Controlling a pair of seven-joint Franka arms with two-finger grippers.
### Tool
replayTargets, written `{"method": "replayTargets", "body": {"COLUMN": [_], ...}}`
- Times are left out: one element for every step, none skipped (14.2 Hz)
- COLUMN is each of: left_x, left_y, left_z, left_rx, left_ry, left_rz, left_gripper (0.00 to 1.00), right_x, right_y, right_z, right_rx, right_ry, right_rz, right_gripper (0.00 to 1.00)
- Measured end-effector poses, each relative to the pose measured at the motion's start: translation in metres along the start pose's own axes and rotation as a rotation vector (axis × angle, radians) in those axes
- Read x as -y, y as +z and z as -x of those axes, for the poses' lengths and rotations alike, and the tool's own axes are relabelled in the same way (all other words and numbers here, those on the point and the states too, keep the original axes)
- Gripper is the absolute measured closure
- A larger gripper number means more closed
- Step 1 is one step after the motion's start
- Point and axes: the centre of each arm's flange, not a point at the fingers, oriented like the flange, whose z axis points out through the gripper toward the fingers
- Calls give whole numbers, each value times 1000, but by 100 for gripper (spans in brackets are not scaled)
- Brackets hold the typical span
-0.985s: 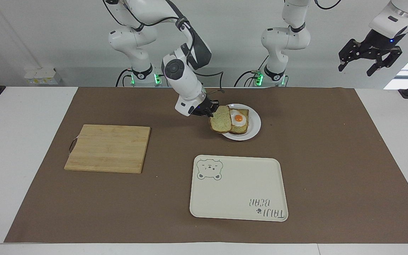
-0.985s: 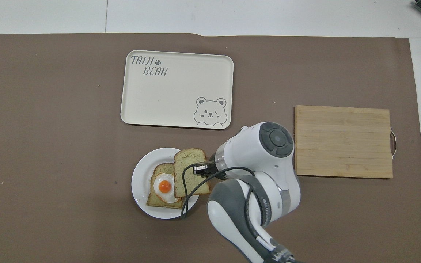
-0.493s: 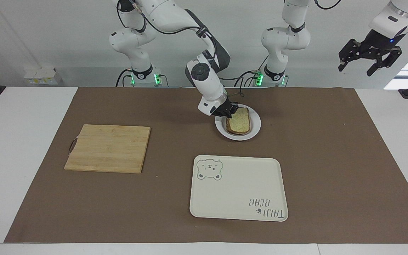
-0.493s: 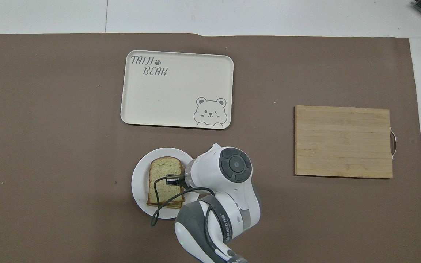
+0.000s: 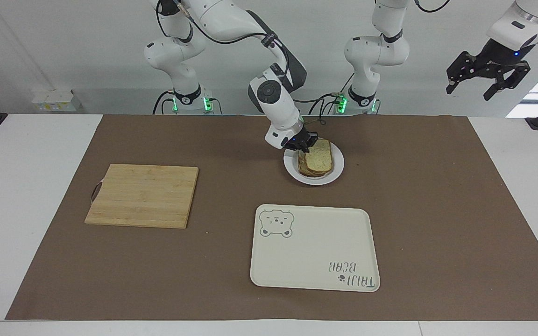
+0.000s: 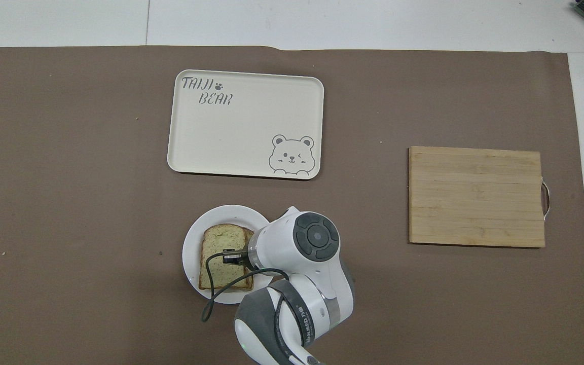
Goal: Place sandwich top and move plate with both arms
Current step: 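Withdraw the right gripper while the left gripper reaches the plate rim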
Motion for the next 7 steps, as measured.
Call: {"method": "replayTargets", "body": {"left_x": [-5,-11,-14,-13,-10,-7,-5], "left_y": [0,1,1,1,1,1,1], "left_z": [-1,-3,-3,-3,-2,-2,-1], "left_rx": [1,3,4,4,5,5,6], "left_ry": [10,21,26,25,20,14,10], "left_rz": [0,-1,-1,-1,0,0,1], "left_gripper": [0,0,0,0,0,0,0], "right_x": [-1,-2,-3,-4,-4,-6,-8], "right_y": [1,2,1,1,0,-1,-3], "right_z": [0,-1,-2,-3,-4,-6,-9], "right_rx": [1,1,1,0,-3,-10,-22], "right_ry": [2,4,6,7,4,-6,-26], "right_rz": [1,2,3,3,6,16,36], "right_gripper": [92,89,89,83,71,61,51]}}
